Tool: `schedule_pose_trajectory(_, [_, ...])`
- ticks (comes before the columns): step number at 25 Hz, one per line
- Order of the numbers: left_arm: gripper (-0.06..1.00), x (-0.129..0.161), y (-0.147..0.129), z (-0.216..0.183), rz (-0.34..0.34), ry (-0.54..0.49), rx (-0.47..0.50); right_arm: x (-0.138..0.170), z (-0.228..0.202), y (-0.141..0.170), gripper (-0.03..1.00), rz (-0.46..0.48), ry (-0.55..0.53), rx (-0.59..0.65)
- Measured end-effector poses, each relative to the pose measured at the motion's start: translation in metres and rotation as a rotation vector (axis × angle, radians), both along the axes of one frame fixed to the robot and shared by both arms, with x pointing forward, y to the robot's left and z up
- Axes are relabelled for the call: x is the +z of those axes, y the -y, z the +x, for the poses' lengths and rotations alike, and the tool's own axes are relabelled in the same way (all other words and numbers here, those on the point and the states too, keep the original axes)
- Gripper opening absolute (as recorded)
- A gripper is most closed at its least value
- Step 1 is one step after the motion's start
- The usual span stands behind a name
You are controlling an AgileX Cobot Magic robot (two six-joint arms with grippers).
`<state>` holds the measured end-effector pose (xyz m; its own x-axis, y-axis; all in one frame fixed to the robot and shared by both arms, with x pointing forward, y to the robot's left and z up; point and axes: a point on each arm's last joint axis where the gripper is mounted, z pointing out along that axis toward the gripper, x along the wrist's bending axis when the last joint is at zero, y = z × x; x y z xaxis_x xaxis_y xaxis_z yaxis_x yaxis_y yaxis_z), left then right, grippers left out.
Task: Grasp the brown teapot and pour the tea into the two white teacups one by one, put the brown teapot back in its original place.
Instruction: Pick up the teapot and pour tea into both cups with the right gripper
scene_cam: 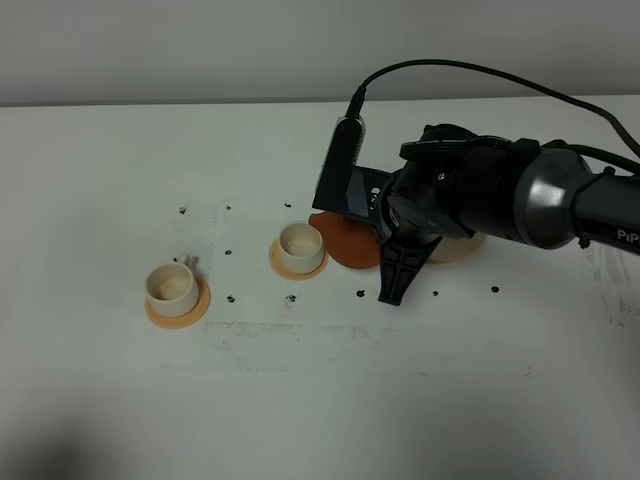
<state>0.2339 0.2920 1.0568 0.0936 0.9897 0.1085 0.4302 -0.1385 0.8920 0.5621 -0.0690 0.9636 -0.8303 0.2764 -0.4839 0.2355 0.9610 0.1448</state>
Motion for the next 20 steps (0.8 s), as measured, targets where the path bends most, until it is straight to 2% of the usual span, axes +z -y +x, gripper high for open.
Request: schedule_pose_trajectory(20, [0.31, 0.0000, 0.0000, 0.0000, 0.002, 0.000, -0.001, -0.0043, 0.0001, -0.0066, 0.08, -0.105, 0.062, 0.100])
